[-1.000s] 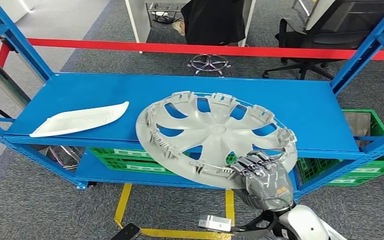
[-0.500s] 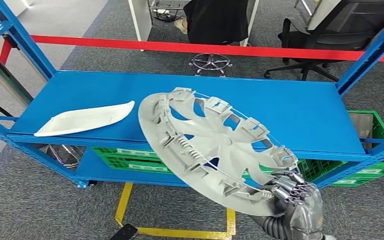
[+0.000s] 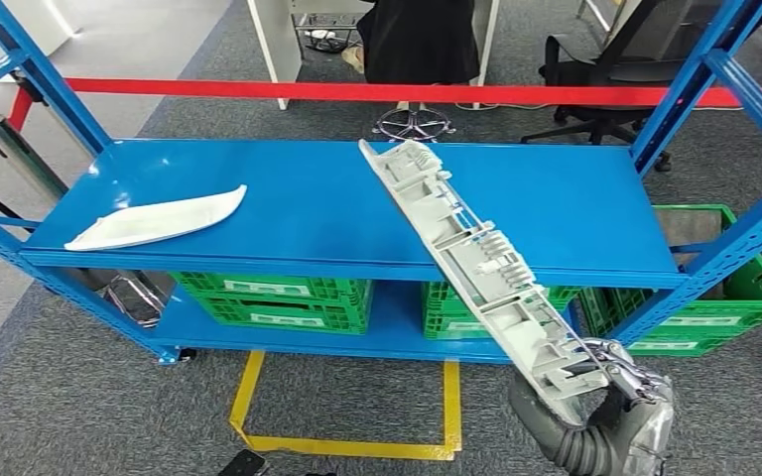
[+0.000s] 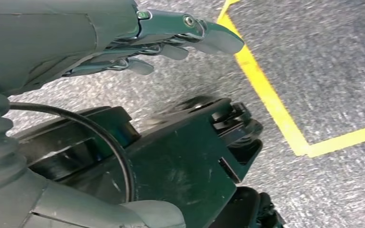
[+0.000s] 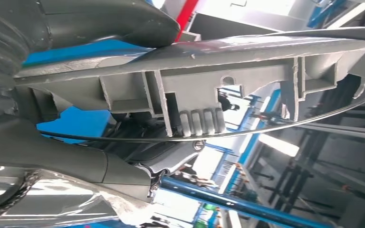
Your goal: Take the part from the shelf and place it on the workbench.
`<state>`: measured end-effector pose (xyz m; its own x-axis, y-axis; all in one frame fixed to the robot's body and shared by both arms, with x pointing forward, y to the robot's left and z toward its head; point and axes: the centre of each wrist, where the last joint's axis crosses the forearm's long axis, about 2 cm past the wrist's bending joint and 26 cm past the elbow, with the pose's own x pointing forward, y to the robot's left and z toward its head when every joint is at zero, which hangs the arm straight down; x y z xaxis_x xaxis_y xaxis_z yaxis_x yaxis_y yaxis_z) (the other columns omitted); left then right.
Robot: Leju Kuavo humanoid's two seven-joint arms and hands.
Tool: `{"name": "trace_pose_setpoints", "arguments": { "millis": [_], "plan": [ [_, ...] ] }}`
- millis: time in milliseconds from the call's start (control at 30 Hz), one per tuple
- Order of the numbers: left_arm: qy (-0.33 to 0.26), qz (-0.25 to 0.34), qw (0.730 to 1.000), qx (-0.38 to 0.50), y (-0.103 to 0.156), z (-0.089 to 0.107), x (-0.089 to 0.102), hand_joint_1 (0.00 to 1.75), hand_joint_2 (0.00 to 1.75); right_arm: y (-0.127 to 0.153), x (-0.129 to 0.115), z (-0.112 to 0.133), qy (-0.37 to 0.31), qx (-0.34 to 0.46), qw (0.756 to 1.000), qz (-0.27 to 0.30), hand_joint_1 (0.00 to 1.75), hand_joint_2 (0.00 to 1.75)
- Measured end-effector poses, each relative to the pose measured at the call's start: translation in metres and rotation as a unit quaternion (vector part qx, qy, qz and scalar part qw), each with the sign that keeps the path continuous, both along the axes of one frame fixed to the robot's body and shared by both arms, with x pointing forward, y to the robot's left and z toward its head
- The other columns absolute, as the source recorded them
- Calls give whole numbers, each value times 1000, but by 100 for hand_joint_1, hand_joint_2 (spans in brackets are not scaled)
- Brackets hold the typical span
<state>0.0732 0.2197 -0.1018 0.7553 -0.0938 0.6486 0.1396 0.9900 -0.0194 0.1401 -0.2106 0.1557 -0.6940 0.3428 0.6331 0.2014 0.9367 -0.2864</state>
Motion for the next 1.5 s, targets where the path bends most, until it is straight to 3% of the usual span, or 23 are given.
{"name": "trace_pose_setpoints", "arguments": {
  "millis": [733,1500],
  "plan": [
    [-5,18,1000,-1,-2,0,-3,0,175,-2,-2,-25,58,-11,998,-20,175,175],
    [1,36,999,-1,-1,-2,-16,0,175,-1,1,-31,72,-13,997,-21,175,175]
  ]
}}
